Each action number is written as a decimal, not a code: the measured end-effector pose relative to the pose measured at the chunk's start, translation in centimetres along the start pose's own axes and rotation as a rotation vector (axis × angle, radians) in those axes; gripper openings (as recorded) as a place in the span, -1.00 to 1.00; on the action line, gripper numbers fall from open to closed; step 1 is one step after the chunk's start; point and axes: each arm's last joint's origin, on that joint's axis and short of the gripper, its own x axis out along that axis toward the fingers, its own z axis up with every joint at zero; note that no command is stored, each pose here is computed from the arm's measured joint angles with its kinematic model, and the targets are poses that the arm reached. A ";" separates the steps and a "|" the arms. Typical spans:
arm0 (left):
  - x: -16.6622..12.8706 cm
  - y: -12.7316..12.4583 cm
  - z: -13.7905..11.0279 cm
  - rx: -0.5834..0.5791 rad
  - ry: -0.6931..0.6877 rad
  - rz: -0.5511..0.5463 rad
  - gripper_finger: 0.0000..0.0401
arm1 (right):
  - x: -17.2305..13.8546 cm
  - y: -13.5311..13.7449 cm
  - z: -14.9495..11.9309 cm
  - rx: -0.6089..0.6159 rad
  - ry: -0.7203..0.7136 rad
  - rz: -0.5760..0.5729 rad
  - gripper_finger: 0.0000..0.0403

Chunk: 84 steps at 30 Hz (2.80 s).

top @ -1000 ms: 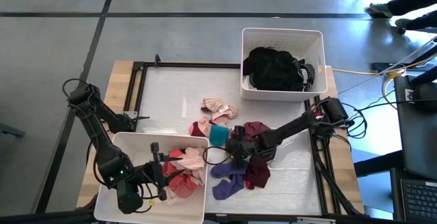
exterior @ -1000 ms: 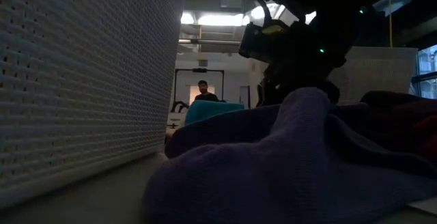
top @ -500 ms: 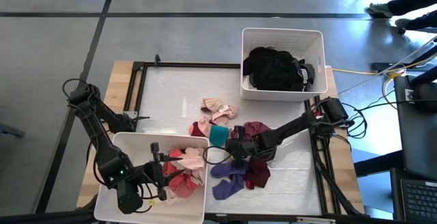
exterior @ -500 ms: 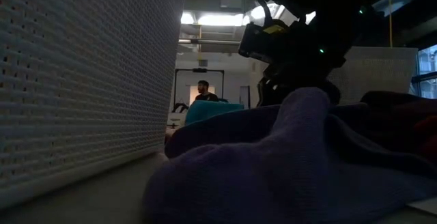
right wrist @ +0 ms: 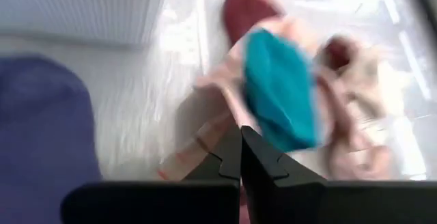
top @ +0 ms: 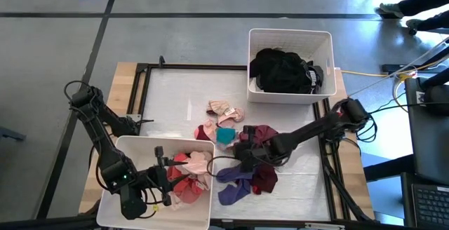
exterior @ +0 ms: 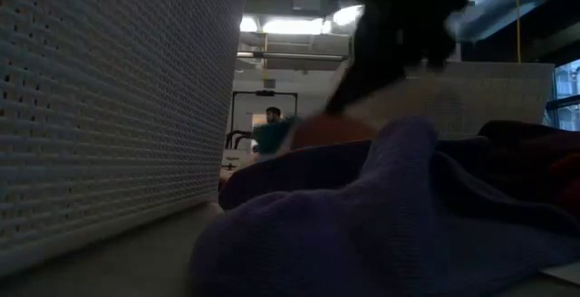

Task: Sort clothes
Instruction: Put the light pink sock into the bottom white laundry bin

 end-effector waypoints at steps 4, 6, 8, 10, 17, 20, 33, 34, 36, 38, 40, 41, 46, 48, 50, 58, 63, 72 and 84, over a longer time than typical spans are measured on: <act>0.0 0.0 0.0 0.000 0.000 0.000 -0.16 | -3.0 -0.3 1.9 -0.017 -0.024 -0.043 -0.98; 0.0 0.0 0.0 0.000 0.000 0.000 -0.16 | -4.4 -0.6 2.8 -0.022 -0.037 -0.058 -0.98; 0.0 0.0 0.0 0.000 0.000 0.000 -0.16 | -6.0 -1.1 4.1 -0.009 -0.067 -0.073 -0.99; 0.0 0.0 0.0 0.000 0.000 0.000 -0.16 | -7.3 -1.6 5.2 0.003 -0.095 -0.086 -0.99; 0.0 0.0 0.0 0.001 0.000 0.000 -0.16 | -11.1 -3.1 9.3 -0.003 -0.236 -0.111 -0.99; 0.0 0.0 0.0 0.001 0.000 0.000 -0.16 | -12.3 -3.5 10.8 -0.012 -0.317 -0.109 -0.99; 0.0 0.0 0.0 0.001 0.000 0.000 -0.16 | -15.7 -4.1 15.5 -0.092 -0.789 -0.054 -0.98; 0.0 0.0 0.0 0.001 0.000 0.000 -0.16 | -15.9 -4.1 15.8 -0.093 -0.825 -0.040 -0.98; 0.0 0.0 0.0 0.002 0.000 0.000 -0.16 | -15.9 -4.3 16.4 -0.090 -0.902 -0.013 -0.98; 0.0 0.0 0.0 0.002 0.001 0.000 -0.16 | -15.8 -4.4 16.7 -0.100 -0.954 0.040 -0.98; 0.0 0.0 0.0 0.002 0.000 0.000 -0.16 | -15.0 -4.6 17.3 -0.108 -1.018 0.091 -0.97; 0.0 0.0 0.0 0.002 0.001 0.000 -0.16 | -14.5 -4.6 17.3 -0.118 -1.024 0.109 -0.97; 0.0 0.0 0.0 0.002 0.000 0.001 -0.16 | -10.7 -4.1 17.6 -0.092 -1.003 0.183 -0.97; 0.0 0.0 0.0 0.004 0.001 0.001 -0.16 | -9.5 -3.8 17.6 -0.060 -0.977 0.208 -0.97; 0.0 0.0 0.0 0.003 0.001 0.001 -0.16 | -8.3 -3.3 17.5 -0.032 -0.945 0.228 -0.97; 0.0 0.0 0.0 0.002 0.001 0.001 -0.16 | -6.2 -2.1 16.6 -0.036 -0.817 0.311 -0.96; 0.0 0.0 0.0 -0.012 0.006 -0.005 -0.16 | -5.6 -1.7 15.8 -0.042 -0.720 0.368 -0.73; -1.6 -1.0 -1.0 -0.143 0.190 -0.249 -0.16 | -5.5 -1.1 15.1 -0.029 -0.634 0.497 -0.03; -2.0 1.3 -3.2 -0.288 0.331 -0.039 -0.16 | -10.5 -4.6 13.8 -0.007 -0.489 0.283 0.16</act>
